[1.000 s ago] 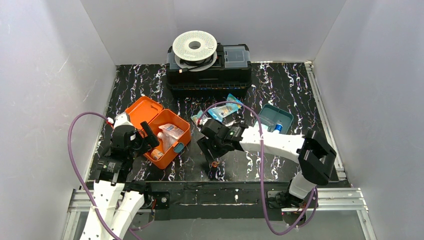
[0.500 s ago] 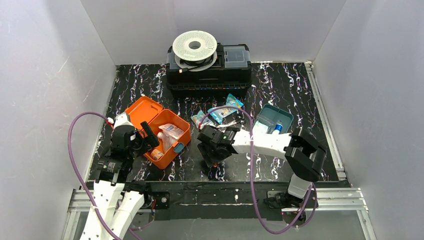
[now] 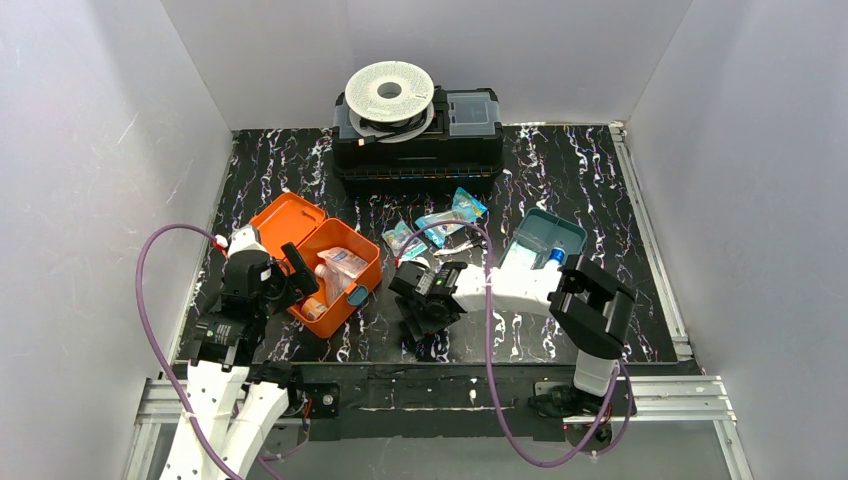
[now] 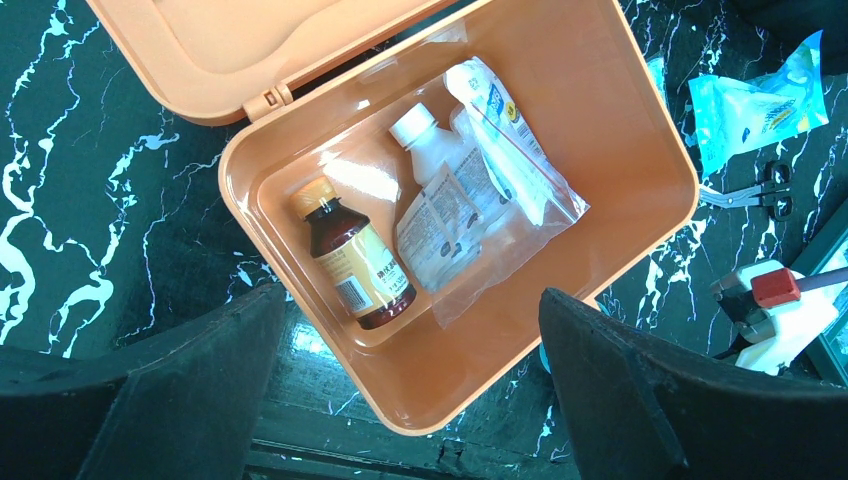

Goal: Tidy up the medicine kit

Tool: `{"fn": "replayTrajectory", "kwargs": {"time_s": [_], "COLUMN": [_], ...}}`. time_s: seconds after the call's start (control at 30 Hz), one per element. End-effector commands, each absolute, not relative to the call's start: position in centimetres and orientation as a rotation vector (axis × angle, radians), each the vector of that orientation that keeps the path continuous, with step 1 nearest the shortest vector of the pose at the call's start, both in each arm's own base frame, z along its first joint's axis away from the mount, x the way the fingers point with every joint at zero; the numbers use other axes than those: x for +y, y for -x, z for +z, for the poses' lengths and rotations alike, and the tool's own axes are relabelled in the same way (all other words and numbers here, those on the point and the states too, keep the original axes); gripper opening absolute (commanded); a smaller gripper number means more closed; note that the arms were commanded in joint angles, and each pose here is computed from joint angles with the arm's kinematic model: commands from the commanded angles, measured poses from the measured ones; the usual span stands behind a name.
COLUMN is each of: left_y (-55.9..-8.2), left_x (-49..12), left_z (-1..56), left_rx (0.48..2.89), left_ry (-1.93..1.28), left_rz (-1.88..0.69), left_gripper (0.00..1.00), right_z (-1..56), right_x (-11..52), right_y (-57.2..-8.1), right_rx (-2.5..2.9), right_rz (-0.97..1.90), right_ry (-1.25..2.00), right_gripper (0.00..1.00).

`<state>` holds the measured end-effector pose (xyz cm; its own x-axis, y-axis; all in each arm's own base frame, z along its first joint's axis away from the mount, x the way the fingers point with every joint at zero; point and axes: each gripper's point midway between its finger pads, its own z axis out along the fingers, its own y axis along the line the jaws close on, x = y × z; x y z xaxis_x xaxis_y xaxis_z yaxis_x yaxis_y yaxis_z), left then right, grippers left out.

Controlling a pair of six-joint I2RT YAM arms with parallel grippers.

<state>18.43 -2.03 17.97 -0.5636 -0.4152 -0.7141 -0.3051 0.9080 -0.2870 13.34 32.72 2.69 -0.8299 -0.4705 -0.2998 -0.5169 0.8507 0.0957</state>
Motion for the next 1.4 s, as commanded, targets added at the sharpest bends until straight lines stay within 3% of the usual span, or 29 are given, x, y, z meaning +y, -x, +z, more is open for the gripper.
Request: {"fn": "replayTrajectory", "kwargs": {"time_s": [0.0,0.4,0.77,1.1,1.37], "left_y": [-18.5,-18.5,-18.5,-18.5,-18.5], "left_x": [-2.1,-2.0,-2.0,-2.0,-2.1], "left_z": [18.3,18.3,18.3,18.3,18.3], "left_rx": [2.200,2.199,2.199,2.201,2.200], "left_ry": [0.493,0.495,0.497,0.496,0.496], "left_rz": [-0.167,-0.163,-0.162,-0.163,-0.166], "left_gripper": [0.99,1.00,1.00,1.00,1.00], "right_z": [2.7,1.9,2.8,8.2,11.6], "right_x": [33.2,33.0,32.9,30.2,24.9], "right_y": [-13.6,-13.8,-14.2,-16.6,-21.9], "right_rx": [2.749,2.740,2.705,2.566,2.525], "right_rz": [0.217,0.146,0.153,0.116,0.092], "right_ry": [0.726,0.722,0.705,0.612,0.391], "right_gripper": [0.65,0.50,0.19,0.16,0.14]}}
